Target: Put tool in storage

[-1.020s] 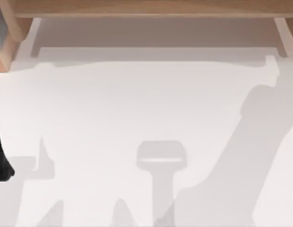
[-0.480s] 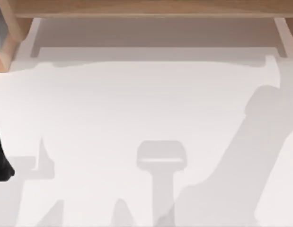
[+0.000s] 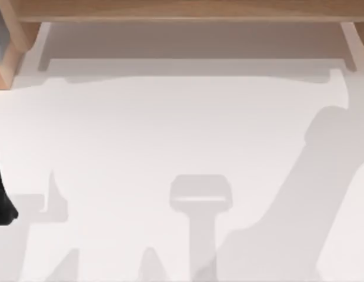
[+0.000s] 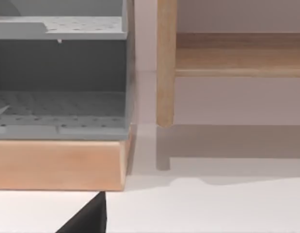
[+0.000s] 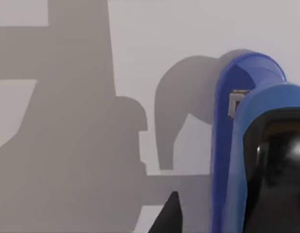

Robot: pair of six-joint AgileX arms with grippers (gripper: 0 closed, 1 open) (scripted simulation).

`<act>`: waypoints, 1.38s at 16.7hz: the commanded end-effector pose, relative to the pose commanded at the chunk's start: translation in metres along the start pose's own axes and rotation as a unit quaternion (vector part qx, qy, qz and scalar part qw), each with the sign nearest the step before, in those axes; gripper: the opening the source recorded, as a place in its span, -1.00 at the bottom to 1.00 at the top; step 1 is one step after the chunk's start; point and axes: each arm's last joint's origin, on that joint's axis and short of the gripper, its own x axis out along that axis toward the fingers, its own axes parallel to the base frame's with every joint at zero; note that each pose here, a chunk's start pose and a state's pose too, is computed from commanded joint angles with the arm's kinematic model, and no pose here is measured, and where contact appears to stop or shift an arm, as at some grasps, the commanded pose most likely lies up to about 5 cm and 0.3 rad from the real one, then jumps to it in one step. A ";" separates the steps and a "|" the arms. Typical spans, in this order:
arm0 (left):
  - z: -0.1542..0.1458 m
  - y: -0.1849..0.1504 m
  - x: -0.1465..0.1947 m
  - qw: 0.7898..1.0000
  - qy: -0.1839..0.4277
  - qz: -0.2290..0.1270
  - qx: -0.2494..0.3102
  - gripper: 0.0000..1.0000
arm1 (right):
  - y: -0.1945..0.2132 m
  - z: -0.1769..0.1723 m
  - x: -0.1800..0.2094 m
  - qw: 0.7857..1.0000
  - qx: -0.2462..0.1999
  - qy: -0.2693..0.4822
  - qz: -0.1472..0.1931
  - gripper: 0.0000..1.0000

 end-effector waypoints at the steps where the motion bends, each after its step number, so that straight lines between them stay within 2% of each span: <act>1: 0.000 0.000 0.000 1.000 0.000 0.000 0.000 1.00 | 0.000 0.000 0.000 1.000 0.000 0.000 0.000 0.81; 2: 0.000 0.000 0.000 1.000 0.000 0.000 0.000 1.00 | 0.000 0.000 0.000 1.000 0.000 0.000 0.000 0.96; 3: 0.000 0.000 0.000 1.000 0.000 0.000 0.000 1.00 | 0.000 0.000 0.000 1.000 0.000 0.000 0.000 1.00; 12: 0.000 0.000 0.000 1.000 0.000 0.000 0.000 1.00 | 0.001 0.000 0.000 1.000 -0.001 0.000 0.000 1.00; 14: 0.000 0.000 0.000 1.000 0.000 0.000 0.000 1.00 | 0.001 0.001 -0.010 1.000 -0.003 -0.022 -0.001 1.00; 17: 0.000 0.000 0.000 1.000 0.000 0.000 0.000 1.00 | -0.002 -0.002 -0.047 0.995 -0.013 -0.103 -0.008 1.00; 19: 0.000 0.000 0.000 1.000 0.000 0.000 0.000 1.00 | -0.010 -0.008 -0.074 0.983 -0.027 -0.179 -0.020 1.00; 21: 0.000 0.000 0.000 1.000 0.000 0.000 0.000 1.00 | -0.029 -0.021 -0.095 0.964 -0.045 -0.257 -0.046 1.00; 23: 0.000 0.000 0.000 1.000 0.000 0.000 0.000 1.00 | -0.052 -0.039 -0.106 0.938 -0.072 -0.328 -0.089 1.00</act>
